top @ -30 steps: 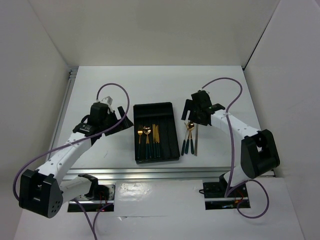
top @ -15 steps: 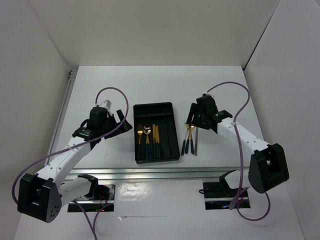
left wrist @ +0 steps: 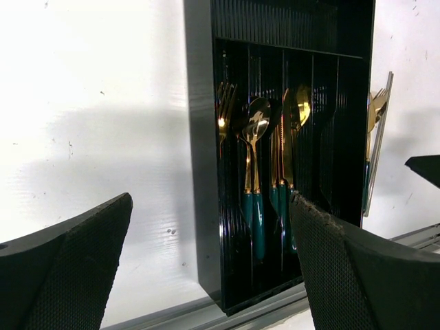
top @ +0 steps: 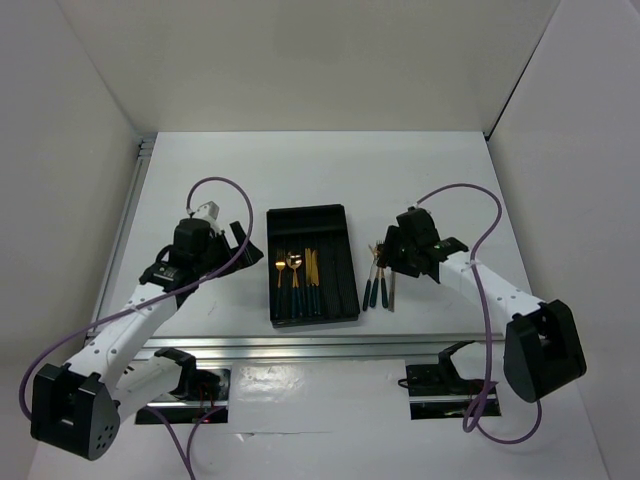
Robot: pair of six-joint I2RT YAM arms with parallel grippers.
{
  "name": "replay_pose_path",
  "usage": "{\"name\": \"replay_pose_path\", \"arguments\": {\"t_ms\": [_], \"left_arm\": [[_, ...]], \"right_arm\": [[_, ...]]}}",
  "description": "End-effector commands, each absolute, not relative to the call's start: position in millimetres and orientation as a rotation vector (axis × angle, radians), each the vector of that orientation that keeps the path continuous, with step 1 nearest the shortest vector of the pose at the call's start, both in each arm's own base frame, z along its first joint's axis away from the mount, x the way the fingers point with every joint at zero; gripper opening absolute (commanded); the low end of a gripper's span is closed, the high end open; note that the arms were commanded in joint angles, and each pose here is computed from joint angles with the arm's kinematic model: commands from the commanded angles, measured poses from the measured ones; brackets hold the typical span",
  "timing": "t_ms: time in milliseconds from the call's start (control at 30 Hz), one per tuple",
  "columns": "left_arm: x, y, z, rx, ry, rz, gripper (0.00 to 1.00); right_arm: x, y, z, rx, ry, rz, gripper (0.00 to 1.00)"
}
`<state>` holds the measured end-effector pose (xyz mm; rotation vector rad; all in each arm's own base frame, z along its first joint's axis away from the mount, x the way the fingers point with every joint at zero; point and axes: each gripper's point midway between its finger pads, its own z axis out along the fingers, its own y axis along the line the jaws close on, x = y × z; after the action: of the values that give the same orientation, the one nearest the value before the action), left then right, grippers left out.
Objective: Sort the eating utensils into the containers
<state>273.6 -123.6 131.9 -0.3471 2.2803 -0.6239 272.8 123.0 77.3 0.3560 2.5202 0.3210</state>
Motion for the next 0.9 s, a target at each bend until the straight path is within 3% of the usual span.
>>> {"name": "replay_pose_path", "arguments": {"t_ms": [0,133,867], "left_arm": [[282,-125,141,-0.323,2.246,-0.633,1.00],[285,-124,130,-0.337,2.276,-0.609,1.00],[290,-119,126,-0.348,2.290,-0.563,1.00]], "right_arm": [[284,133,86,0.340,2.469,0.395,0.61],[284,142,72,0.305,2.521,0.414,0.47],[285,170,37,0.250,2.629,0.285,0.46]]}}
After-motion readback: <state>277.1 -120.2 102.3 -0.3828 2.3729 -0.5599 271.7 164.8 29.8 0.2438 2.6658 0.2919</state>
